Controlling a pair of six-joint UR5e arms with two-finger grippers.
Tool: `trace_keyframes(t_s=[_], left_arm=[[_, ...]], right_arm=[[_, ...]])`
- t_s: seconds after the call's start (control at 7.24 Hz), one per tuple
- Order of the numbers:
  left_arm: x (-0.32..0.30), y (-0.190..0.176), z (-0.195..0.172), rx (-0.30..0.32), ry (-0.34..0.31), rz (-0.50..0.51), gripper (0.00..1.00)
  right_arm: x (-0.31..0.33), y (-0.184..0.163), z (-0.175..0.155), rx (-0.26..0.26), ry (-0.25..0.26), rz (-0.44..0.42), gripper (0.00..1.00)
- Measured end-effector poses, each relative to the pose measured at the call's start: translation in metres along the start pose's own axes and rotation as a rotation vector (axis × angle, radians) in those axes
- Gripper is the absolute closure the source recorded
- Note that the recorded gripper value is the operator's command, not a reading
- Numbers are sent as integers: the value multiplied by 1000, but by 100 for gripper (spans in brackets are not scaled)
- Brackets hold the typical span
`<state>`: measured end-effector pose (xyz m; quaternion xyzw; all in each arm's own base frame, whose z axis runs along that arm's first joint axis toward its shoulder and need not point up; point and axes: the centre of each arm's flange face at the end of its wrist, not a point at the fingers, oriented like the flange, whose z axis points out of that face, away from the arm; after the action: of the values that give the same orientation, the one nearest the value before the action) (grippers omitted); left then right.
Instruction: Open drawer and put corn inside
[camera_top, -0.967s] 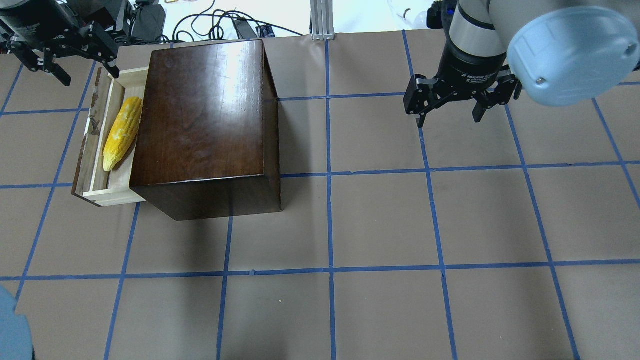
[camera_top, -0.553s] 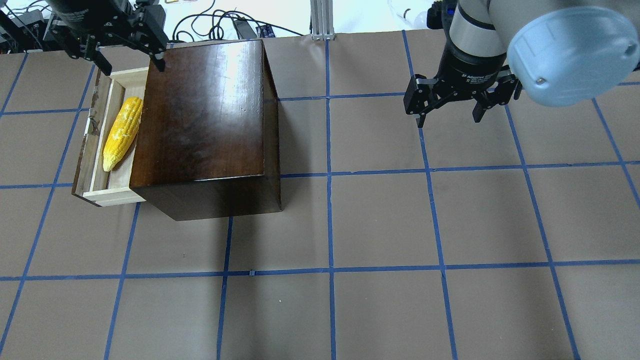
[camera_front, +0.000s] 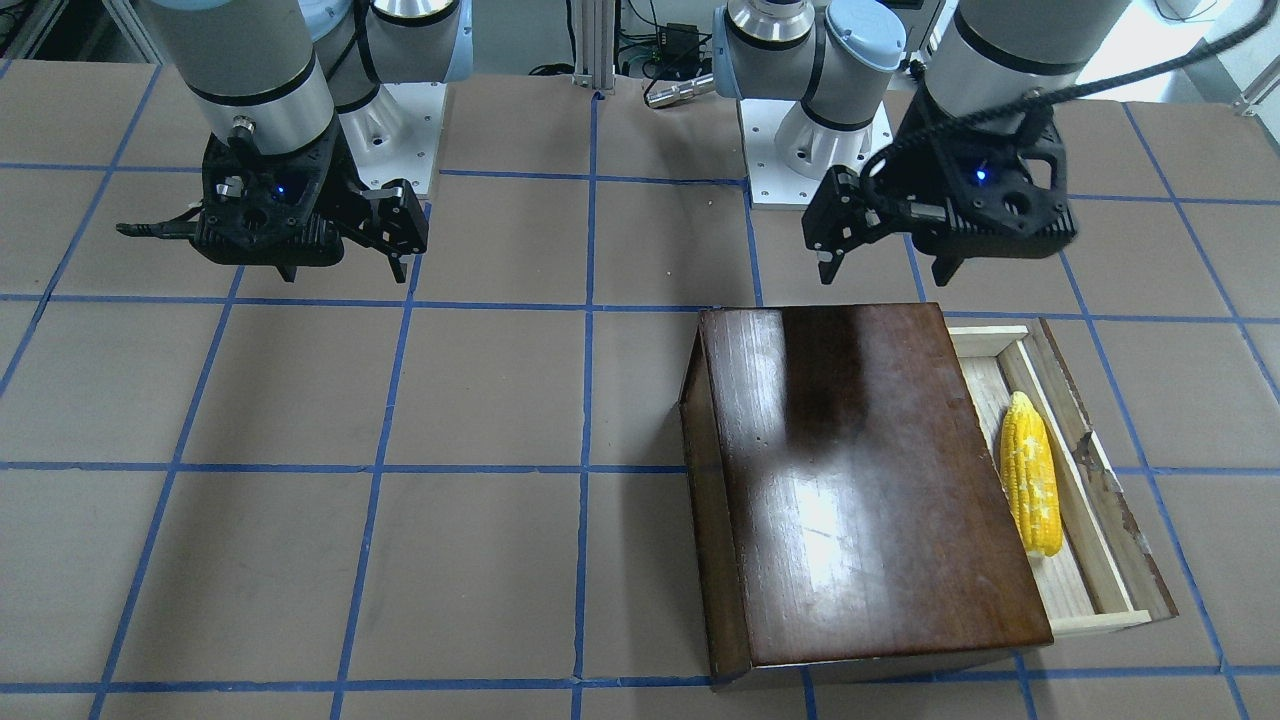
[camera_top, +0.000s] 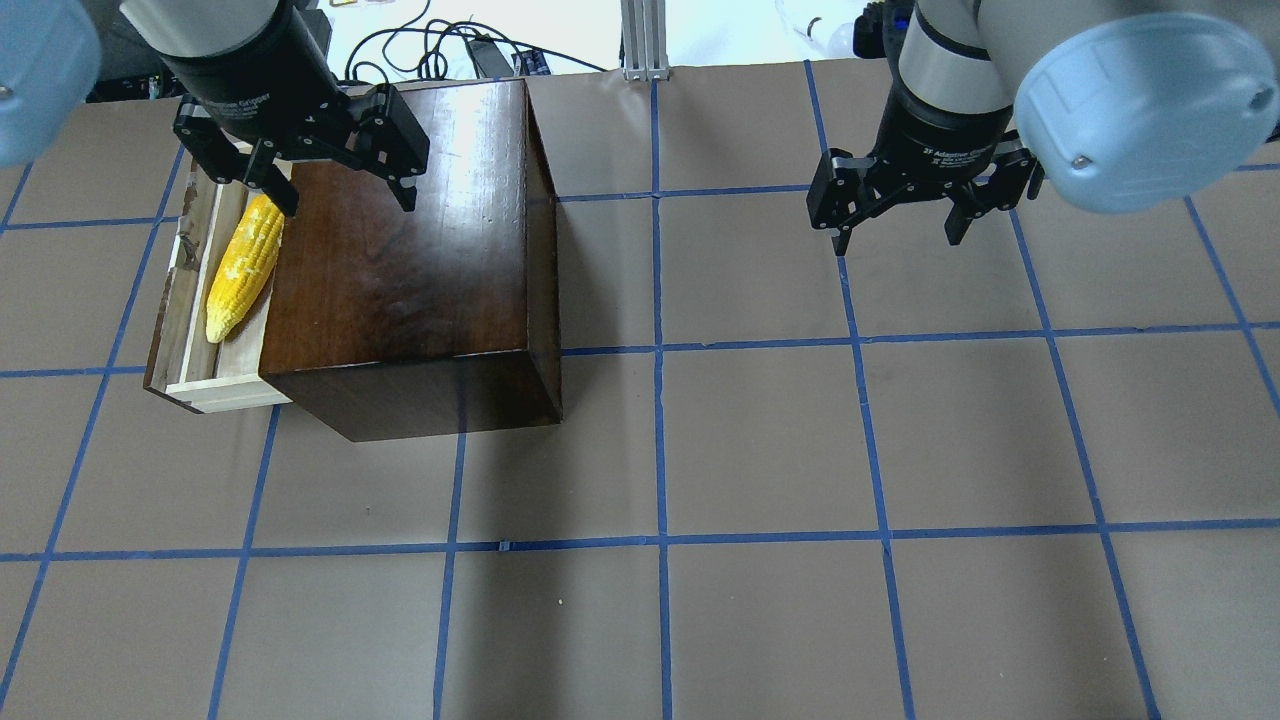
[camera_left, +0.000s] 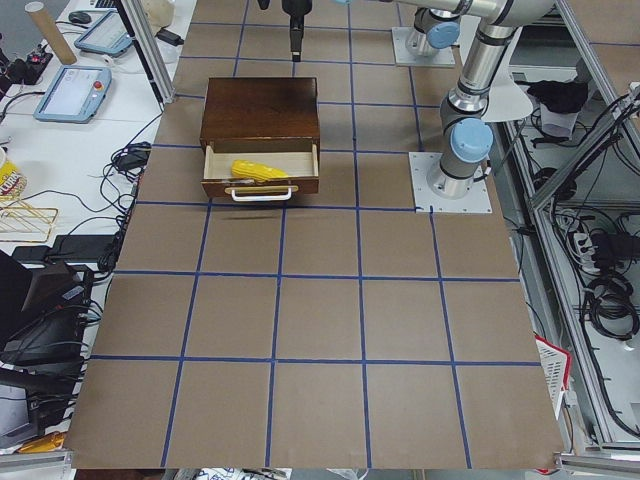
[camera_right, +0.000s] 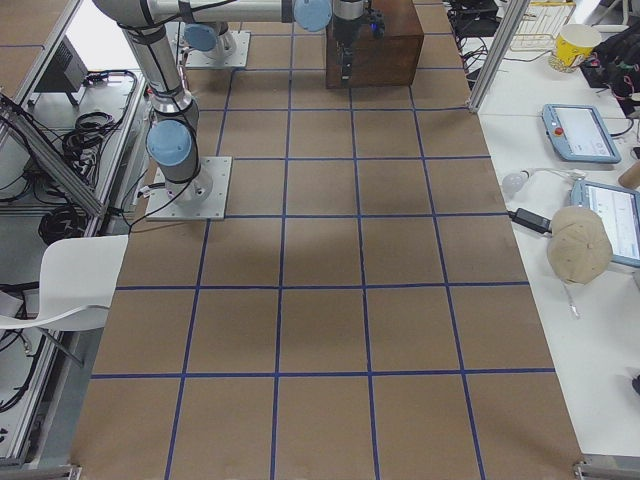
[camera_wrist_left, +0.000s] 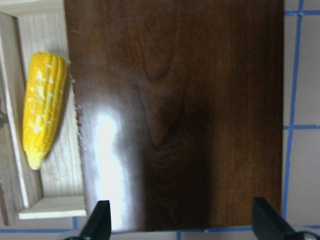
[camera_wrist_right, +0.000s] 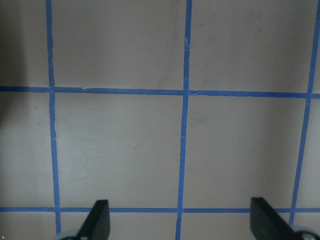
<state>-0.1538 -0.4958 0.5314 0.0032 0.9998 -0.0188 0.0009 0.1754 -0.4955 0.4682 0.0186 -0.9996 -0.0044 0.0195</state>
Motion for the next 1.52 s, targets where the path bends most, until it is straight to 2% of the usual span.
trace_keyframes(t_s=[0.69,1.52], left_arm=[[-10,-2,13,94,0,-25,0],[-12,-1,8,107,1,-23,0]], right_arm=[[0,0,0,0,0,0,0],[0,0,0,0,0,0,0]])
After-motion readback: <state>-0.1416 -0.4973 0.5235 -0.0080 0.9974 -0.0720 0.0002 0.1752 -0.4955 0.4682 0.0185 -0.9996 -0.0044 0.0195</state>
